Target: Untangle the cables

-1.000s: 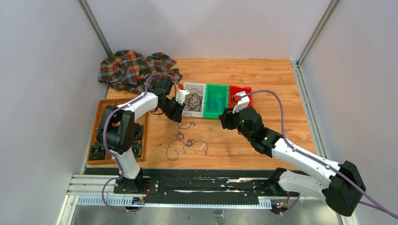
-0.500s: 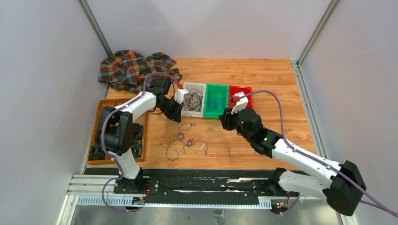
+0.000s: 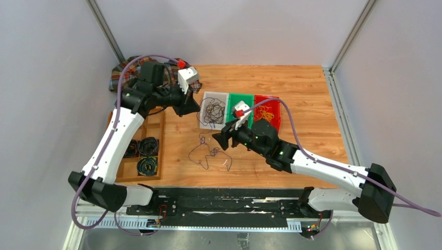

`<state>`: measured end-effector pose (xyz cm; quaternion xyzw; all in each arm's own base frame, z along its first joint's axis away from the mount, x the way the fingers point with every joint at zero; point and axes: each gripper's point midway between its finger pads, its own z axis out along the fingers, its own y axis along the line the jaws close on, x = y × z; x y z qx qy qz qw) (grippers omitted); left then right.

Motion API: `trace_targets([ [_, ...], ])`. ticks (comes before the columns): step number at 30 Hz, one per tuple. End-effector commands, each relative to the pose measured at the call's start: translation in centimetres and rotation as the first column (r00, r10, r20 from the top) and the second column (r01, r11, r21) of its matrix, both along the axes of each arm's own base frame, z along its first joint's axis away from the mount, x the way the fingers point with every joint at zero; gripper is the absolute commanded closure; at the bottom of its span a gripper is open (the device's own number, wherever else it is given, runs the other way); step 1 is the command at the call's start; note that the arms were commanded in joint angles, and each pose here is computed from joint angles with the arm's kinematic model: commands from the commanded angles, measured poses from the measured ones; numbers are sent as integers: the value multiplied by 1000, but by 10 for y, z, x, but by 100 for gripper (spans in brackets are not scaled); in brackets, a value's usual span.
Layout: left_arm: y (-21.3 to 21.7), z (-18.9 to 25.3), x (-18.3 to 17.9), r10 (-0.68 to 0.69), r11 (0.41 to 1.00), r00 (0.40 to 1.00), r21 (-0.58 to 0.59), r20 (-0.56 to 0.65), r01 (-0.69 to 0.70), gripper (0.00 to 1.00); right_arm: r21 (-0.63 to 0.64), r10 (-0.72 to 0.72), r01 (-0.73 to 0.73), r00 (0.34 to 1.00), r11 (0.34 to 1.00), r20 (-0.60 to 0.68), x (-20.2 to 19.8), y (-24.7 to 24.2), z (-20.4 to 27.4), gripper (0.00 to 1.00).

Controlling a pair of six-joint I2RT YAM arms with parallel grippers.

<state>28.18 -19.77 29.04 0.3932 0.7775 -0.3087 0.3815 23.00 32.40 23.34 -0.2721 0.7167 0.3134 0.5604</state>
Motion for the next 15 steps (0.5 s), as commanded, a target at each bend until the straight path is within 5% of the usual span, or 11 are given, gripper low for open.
trace_targets([
  [1, -6, 25, -39, -57, 998, 997, -38, -60, 54, 99, 104, 164, -182, 974, 978, 159, -17, 50, 67, 29],
  [7, -7, 75, -63, -80, 993, 997, -88, 19, 82, 99, 89, 208, -236, 947, 968, 246, -17, 89, 86, 29],
  [15, 2, 120, -74, -48, 992, 985, -106, 165, 66, 99, 16, 110, -116, 972, 993, 206, -5, 77, 40, 31],
])
